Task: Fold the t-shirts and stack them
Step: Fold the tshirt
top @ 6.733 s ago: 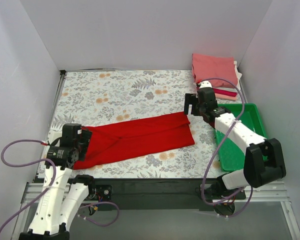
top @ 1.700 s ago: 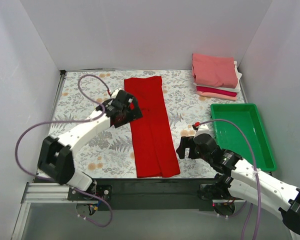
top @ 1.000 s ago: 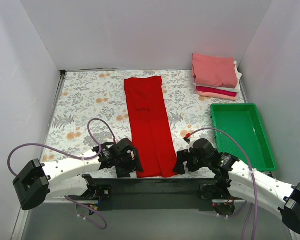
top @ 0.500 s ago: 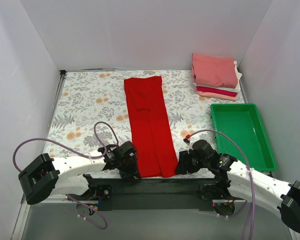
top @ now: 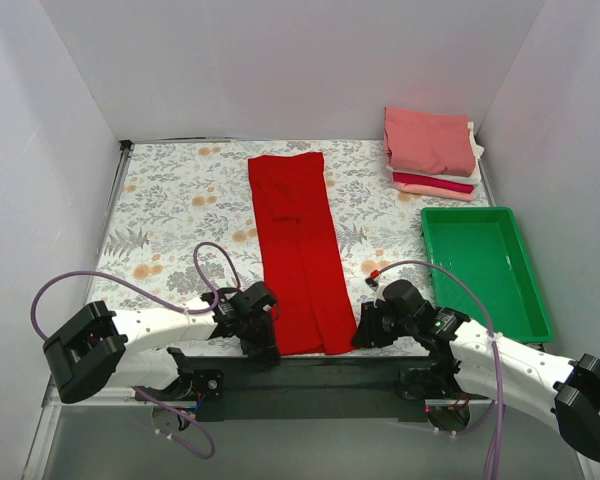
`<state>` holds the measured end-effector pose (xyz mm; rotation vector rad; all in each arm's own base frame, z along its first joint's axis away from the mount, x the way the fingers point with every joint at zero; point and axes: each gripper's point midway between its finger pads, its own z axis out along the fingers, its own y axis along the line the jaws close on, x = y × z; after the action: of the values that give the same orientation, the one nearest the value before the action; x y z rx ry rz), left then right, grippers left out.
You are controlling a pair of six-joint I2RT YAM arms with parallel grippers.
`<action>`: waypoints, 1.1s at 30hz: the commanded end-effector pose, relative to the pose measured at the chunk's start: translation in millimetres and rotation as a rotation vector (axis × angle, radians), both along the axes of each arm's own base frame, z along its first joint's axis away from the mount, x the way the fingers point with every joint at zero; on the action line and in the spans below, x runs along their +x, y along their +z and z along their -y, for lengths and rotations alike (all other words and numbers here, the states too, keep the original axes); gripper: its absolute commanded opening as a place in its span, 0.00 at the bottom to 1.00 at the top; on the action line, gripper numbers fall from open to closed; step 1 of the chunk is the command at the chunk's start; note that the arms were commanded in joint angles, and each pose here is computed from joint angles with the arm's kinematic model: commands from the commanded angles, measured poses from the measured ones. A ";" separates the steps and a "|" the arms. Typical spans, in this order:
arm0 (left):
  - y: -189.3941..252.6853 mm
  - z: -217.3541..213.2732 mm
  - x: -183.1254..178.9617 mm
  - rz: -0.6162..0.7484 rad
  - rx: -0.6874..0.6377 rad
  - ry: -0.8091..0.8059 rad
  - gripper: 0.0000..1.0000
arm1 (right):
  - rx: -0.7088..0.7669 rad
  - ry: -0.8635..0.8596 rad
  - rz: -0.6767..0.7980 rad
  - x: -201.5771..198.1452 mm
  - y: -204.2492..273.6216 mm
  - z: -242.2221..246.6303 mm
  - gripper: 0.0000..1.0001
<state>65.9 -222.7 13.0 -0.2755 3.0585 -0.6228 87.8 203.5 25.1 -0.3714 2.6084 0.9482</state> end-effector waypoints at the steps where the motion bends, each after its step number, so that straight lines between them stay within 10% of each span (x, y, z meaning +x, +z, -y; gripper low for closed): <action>1: 6.1 12.3 20.9 0.077 -0.009 0.011 0.19 | 0.000 0.008 0.010 0.8 -1.7 -0.3 0.33; 9: 10.5 18.7 27.3 0.089 -0.003 0.003 0.05 | -0.004 0.032 0.031 6.6 3.6 -5.9 0.24; 13: 12.6 19.0 32.6 0.121 0.001 -0.008 0.00 | 0.018 0.052 0.060 12.1 14.5 -13.1 0.02; 33: 73.1 20.7 157.6 0.505 -0.033 0.194 0.00 | -0.005 -0.150 0.419 128.8 102.8 -52.8 0.01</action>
<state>182.2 -248.9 69.8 -0.3072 2.6262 -0.6434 173.9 247.8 93.6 -0.3901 2.3725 0.8137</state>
